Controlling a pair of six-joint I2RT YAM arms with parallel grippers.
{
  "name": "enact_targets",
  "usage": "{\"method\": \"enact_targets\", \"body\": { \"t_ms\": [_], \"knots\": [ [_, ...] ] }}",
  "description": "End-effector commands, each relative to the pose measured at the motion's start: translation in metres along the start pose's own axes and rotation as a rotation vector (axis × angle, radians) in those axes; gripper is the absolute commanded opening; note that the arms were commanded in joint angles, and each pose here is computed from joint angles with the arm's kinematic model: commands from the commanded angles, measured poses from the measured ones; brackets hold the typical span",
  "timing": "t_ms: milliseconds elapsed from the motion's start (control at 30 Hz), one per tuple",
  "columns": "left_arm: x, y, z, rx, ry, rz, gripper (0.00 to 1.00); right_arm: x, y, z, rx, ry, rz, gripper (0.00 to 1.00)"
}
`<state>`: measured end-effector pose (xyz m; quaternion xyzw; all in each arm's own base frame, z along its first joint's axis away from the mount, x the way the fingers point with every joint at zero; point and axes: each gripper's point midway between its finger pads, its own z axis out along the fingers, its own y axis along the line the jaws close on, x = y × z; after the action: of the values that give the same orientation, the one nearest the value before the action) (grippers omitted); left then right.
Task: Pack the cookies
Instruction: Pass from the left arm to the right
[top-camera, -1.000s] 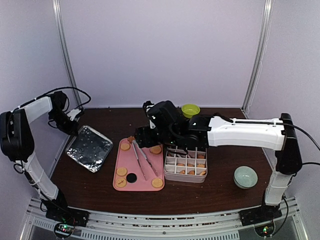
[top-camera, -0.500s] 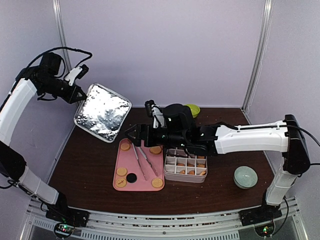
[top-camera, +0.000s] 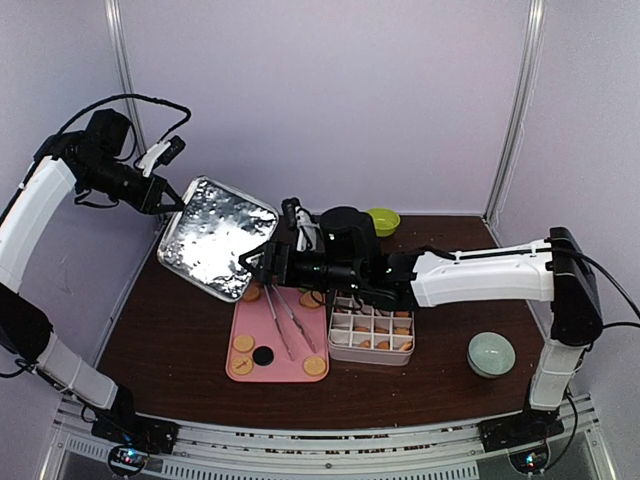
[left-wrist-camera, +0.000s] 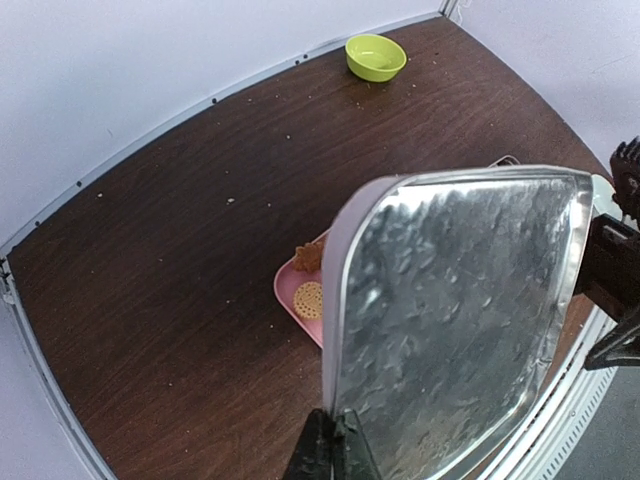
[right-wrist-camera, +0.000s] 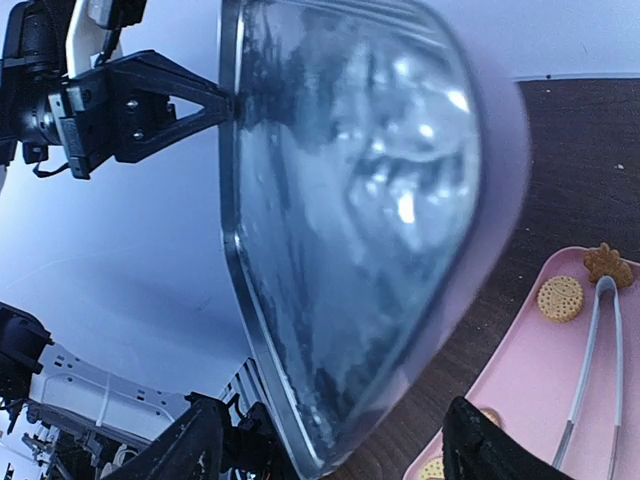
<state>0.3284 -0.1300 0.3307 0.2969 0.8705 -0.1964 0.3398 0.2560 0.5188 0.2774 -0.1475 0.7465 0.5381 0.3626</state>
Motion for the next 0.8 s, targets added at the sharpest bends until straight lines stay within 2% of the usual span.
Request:
{"method": "enact_targets", "body": {
  "t_ms": [0, 133, 267, 433, 567, 667, 767],
  "knots": [
    [-0.013, -0.013, -0.014, 0.031, -0.056, 0.019, 0.0, -0.007, -0.015, -0.001, 0.083, -0.014, 0.013, 0.75],
    [-0.013, -0.019, -0.014, 0.063, -0.06, 0.016, 0.0, -0.012, -0.014, -0.003, 0.047, -0.042, 0.036, 0.74],
    [-0.011, -0.023, -0.014, 0.086, -0.057, 0.012, 0.0, -0.024, 0.025, 0.008, -0.15, -0.061, 0.06, 0.66],
    [-0.01, -0.02, -0.013, 0.074, -0.048, 0.019, 0.0, -0.031, 0.057, 0.009, -0.318, -0.057, 0.081, 0.37],
    [-0.005, -0.019, -0.008, 0.083, -0.033, 0.015, 0.0, -0.032, 0.056, -0.004, -0.316, -0.067, 0.073, 0.16],
    [-0.002, -0.017, -0.004, 0.081, -0.018, 0.009, 0.01, -0.034, 0.047, -0.013, -0.275, -0.082, 0.065, 0.06],
    [0.003, -0.012, -0.001, 0.056, 0.0, 0.013, 0.19, -0.037, 0.031, -0.022, -0.186, -0.086, 0.033, 0.01]
  ]
}}
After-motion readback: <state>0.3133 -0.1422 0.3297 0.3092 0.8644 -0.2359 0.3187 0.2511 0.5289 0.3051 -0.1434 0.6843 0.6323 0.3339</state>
